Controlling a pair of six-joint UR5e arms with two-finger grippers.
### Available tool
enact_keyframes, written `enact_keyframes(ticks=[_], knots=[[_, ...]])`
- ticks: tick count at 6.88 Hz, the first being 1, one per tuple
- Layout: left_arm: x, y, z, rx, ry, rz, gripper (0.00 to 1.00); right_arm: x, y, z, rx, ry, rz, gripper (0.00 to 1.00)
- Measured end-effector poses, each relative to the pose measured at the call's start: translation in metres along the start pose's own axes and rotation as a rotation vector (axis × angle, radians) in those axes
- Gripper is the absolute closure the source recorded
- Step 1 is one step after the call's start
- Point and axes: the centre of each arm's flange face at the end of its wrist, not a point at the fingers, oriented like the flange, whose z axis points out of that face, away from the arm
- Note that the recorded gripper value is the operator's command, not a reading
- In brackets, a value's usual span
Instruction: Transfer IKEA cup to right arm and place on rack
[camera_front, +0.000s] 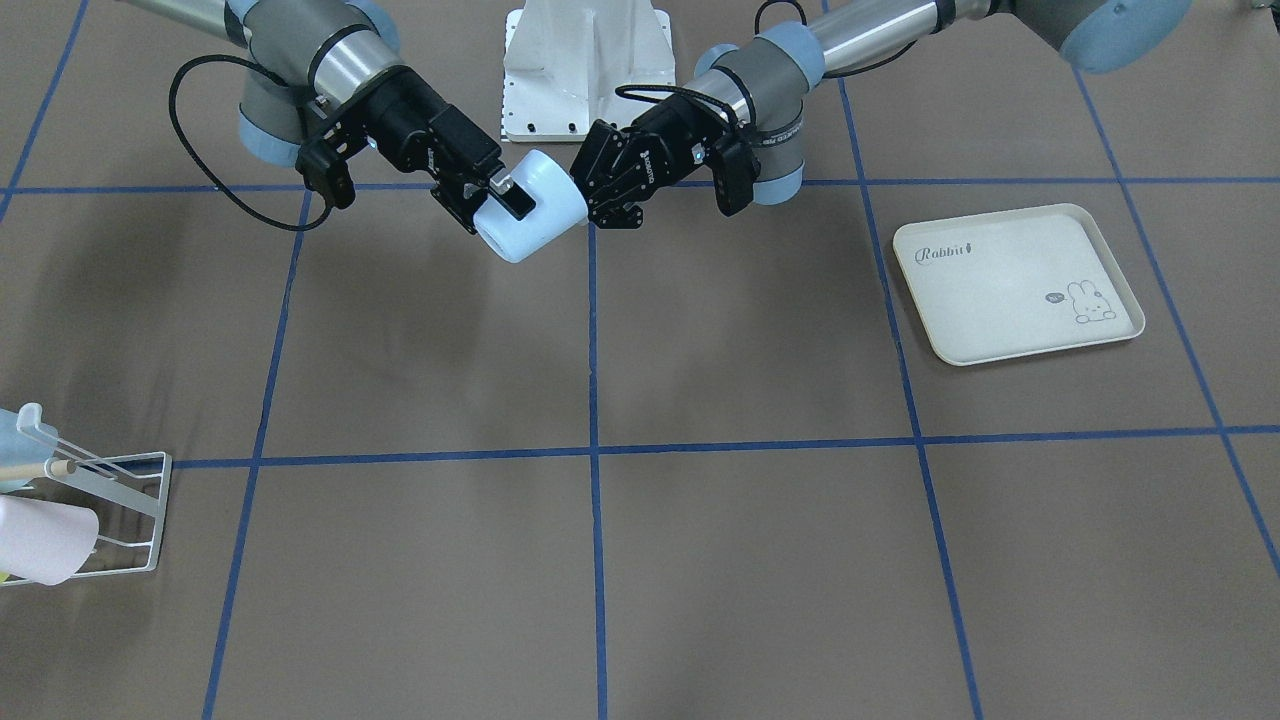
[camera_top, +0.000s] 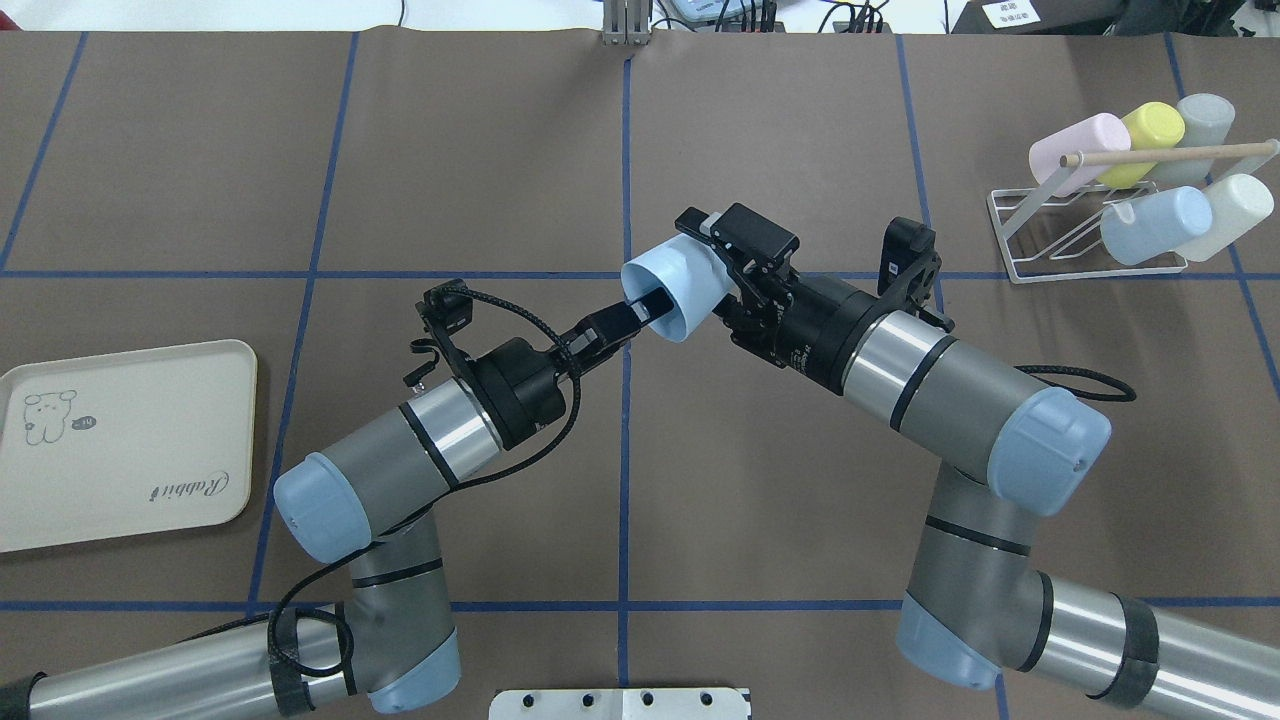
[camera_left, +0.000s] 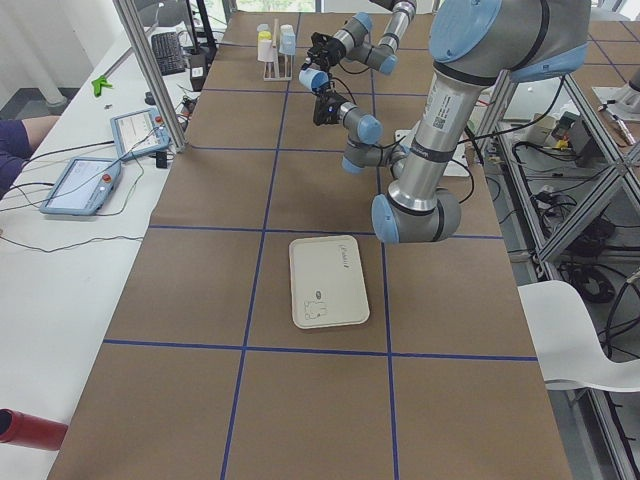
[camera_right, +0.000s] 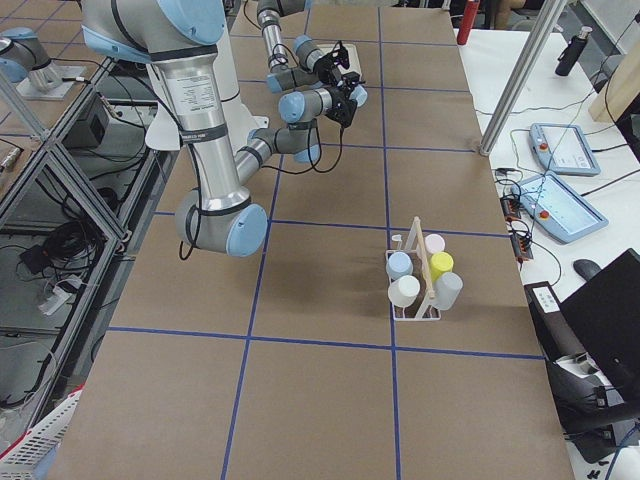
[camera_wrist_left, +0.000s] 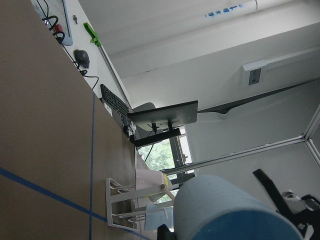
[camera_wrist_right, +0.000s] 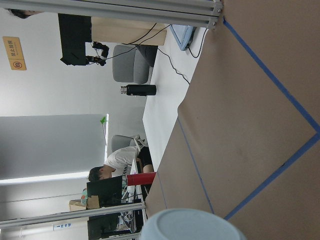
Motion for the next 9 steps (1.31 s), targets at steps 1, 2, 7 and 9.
enact_keyframes(ticks=[1,2,7,9], knots=[[0.001,0.000,0.001,0.000,0.002,-0.001,0.99,0.000,0.000,0.000,-0.001,-0.001,0.001,0.75],[0.002,0.001,0.002,0.000,0.003,-0.002,0.11,0.000,0.000,0.000,-0.003,-0.008,0.005,1.00],[0.012,0.000,0.003,0.000,0.025,-0.012,0.00,0.011,-0.016,-0.006,-0.038,-0.111,0.046,1.00],[0.012,-0.005,0.001,0.003,0.030,-0.009,0.00,0.004,-0.040,-0.007,0.001,-0.128,0.024,1.00]])
